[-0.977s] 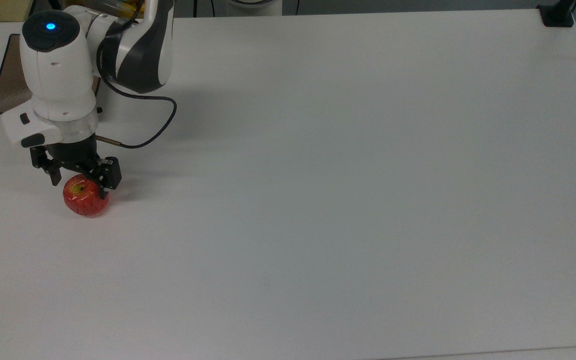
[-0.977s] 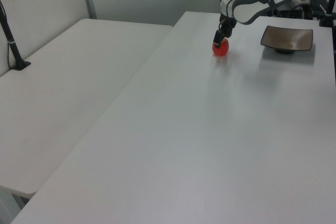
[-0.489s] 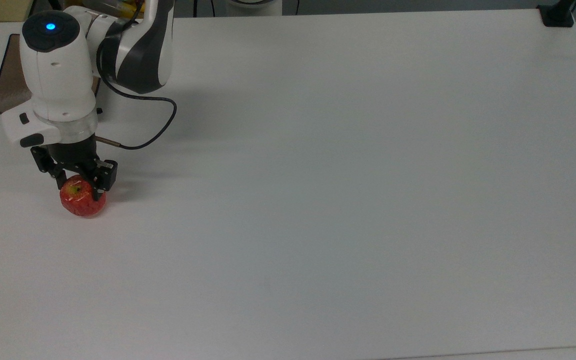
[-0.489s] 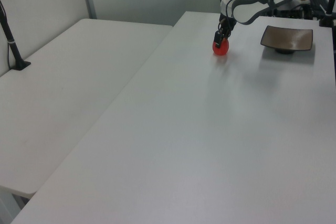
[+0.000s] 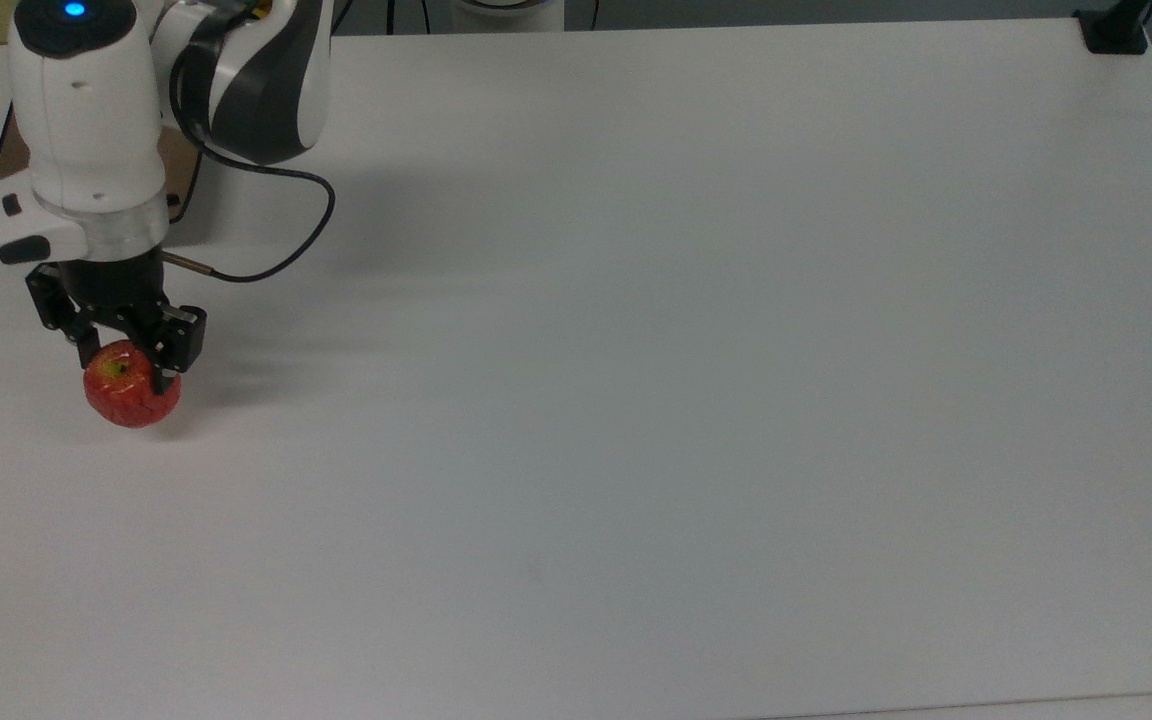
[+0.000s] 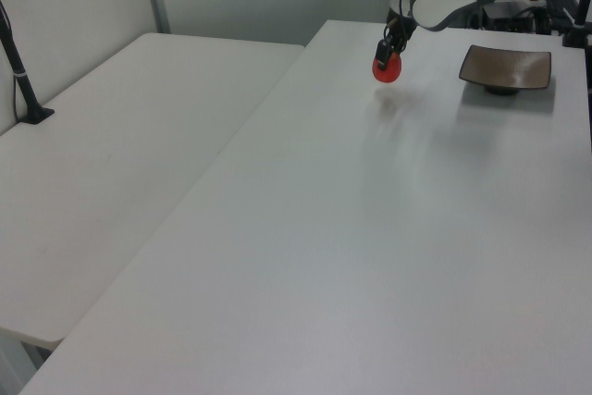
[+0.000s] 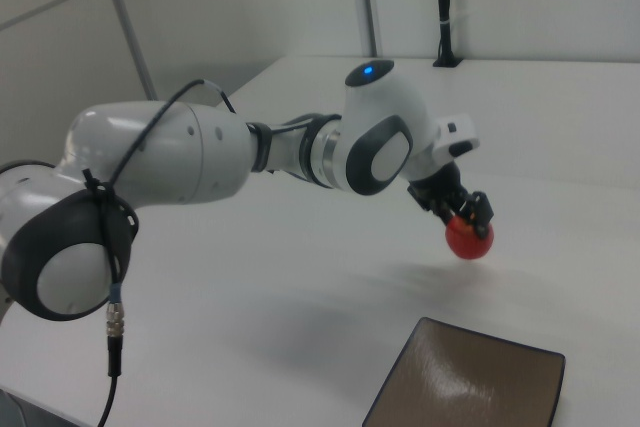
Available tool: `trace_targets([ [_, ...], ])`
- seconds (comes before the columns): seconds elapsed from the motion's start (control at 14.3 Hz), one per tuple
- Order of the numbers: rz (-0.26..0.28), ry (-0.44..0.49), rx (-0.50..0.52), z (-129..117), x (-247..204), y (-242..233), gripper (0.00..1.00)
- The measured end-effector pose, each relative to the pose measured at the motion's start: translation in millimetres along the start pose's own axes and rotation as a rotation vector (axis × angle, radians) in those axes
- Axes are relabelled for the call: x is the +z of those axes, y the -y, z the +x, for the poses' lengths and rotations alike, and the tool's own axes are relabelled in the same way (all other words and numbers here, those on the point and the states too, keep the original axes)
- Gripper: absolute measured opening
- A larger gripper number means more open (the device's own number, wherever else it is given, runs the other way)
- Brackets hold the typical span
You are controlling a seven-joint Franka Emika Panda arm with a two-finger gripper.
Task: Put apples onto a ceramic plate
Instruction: 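Lift the apple and carry it over the brown square plate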
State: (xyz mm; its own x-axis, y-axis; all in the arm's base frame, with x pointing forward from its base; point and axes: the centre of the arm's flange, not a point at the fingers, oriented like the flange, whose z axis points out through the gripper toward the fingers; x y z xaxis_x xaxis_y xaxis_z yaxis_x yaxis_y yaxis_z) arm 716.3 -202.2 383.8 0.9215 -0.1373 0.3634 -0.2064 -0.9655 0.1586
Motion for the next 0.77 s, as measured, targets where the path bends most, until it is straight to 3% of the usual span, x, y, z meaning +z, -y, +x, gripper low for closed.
trace_targets([
  [0.35,-0.010,-0.023,-0.022,-6,-46,-18,0.68],
  [0.77,0.000,0.167,-0.299,-58,-88,-83,0.68],
])
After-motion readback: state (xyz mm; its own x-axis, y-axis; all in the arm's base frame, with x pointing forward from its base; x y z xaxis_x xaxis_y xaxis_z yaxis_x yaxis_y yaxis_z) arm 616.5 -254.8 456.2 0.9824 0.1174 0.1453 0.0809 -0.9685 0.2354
